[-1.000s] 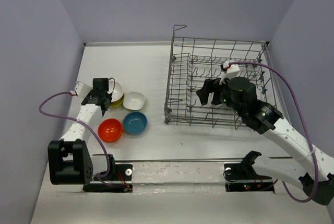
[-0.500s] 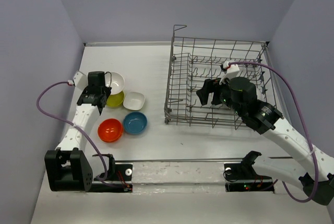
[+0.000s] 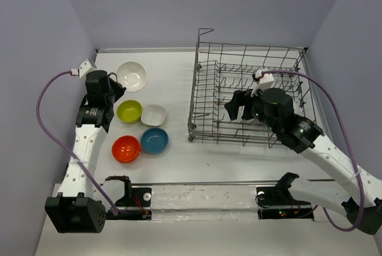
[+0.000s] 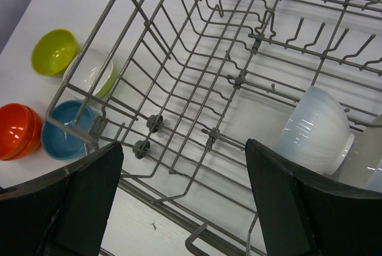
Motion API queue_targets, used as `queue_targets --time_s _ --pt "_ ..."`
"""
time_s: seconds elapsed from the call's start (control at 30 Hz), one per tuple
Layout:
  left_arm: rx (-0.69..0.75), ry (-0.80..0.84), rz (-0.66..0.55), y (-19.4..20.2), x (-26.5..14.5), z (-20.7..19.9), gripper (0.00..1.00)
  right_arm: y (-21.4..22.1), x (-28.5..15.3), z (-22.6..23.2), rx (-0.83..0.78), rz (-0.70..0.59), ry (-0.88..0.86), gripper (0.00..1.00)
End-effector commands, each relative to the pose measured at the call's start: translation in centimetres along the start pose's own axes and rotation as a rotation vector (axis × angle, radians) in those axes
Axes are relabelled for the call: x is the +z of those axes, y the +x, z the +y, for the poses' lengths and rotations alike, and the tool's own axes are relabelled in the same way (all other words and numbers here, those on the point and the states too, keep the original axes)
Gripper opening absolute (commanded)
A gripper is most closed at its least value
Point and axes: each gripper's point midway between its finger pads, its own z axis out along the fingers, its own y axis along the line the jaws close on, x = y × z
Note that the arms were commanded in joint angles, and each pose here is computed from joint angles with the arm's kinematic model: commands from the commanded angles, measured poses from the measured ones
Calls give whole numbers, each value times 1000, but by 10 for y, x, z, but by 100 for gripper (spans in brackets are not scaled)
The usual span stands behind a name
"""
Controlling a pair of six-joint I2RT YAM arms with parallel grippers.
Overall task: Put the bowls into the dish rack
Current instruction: Pass from the left arm to the right
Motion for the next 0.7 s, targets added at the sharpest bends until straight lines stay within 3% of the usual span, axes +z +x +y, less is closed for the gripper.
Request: queue_targets --time_s 0.0,0.47,0.67 --pt "62 219 -79 -40 -29 -51 0 -28 -7 8 36 -91 -21 89" --pt "220 575 -61 -68 -79 -159 0 -91 -26 21 92 -201 -34 89" --pt "274 615 -34 -62 -90 -174 0 -102 -35 21 108 -223 -34 89"
